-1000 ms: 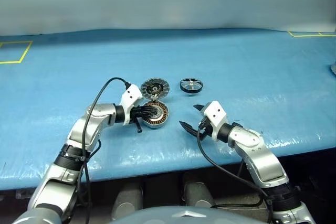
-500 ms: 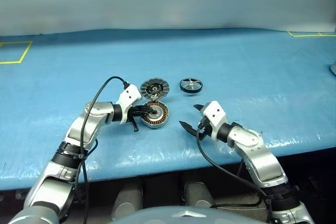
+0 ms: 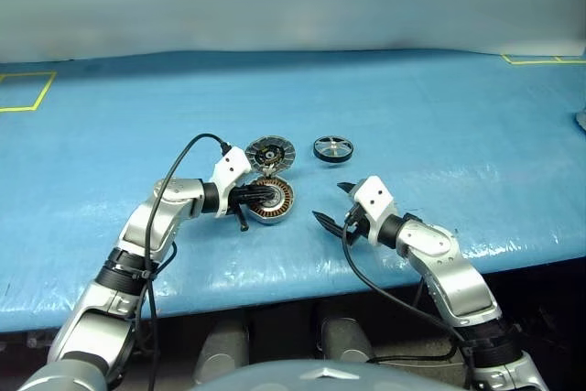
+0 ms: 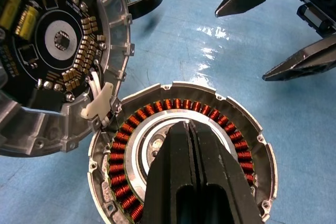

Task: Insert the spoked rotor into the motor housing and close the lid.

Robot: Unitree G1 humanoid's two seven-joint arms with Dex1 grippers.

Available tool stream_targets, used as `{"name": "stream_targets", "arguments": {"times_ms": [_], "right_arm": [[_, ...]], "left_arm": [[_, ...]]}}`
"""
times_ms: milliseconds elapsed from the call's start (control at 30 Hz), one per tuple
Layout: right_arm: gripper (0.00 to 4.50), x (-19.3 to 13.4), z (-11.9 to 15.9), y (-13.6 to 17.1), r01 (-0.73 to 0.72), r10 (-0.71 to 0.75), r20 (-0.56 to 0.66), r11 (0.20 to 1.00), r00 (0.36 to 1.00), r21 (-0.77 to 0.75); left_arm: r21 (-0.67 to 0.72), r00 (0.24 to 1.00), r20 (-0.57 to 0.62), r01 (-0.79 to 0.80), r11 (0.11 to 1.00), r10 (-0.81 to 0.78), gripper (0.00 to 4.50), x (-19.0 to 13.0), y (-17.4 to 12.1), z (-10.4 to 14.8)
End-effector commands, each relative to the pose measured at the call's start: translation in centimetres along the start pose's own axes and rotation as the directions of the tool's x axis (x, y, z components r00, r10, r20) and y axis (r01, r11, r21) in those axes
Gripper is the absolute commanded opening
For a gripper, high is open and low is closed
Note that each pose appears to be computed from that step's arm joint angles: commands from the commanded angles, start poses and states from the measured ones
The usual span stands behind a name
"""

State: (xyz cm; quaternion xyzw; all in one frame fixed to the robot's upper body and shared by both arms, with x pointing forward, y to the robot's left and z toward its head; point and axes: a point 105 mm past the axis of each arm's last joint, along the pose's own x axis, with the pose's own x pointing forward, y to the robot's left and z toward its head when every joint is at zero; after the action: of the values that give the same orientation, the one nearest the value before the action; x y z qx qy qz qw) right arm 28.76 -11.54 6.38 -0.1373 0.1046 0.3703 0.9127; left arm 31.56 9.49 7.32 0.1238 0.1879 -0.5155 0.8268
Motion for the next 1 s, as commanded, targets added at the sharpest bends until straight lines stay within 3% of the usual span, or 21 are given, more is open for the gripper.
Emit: {"name": "stream_targets", "arguments": {"times_ms": [33, 200, 400, 733, 1000], "right_arm": [[4.5, -0.1, 1.1, 0.0, 0.007, -0.006, 0.042, 1.0, 0.999, -0.026], [4.5, 0.0, 1.1, 0.0, 0.008, -0.007, 0.044, 1.0, 0.999, -0.024], [4.5, 0.0, 1.0, 0.0, 0.016, -0.015, 0.044, 1.0, 0.999, -0.023], [4.5, 0.0, 2.3, -0.8, 0.056, -0.056, 0.103, 0.998, 0.993, 0.001], [4.5, 0.5, 3.0, -2.3, 0.119, -0.12, 0.116, 0.993, 0.986, 0.011]], "left_arm": [[0.01, 0.999, -0.008, 0.034, 0.999, -0.034, 0.04, -0.1, -0.6, 0.0], [0.023, 0.996, -0.083, 0.03, 0.999, -0.028, 0.04, 0.0, -0.8, -1.5], [0.007, 0.997, -0.069, 0.018, 1.0, -0.018, 0.04, 0.0, -0.7, -1.5], [-0.07, 0.971, 0.227, -0.057, 0.996, 0.071, 0.04, -1.9, 0.5, 3.7], [-0.041, 0.98, 0.186, -0.059, 0.997, 0.066, 0.04, -3.2, -0.9, 2.5]]}}
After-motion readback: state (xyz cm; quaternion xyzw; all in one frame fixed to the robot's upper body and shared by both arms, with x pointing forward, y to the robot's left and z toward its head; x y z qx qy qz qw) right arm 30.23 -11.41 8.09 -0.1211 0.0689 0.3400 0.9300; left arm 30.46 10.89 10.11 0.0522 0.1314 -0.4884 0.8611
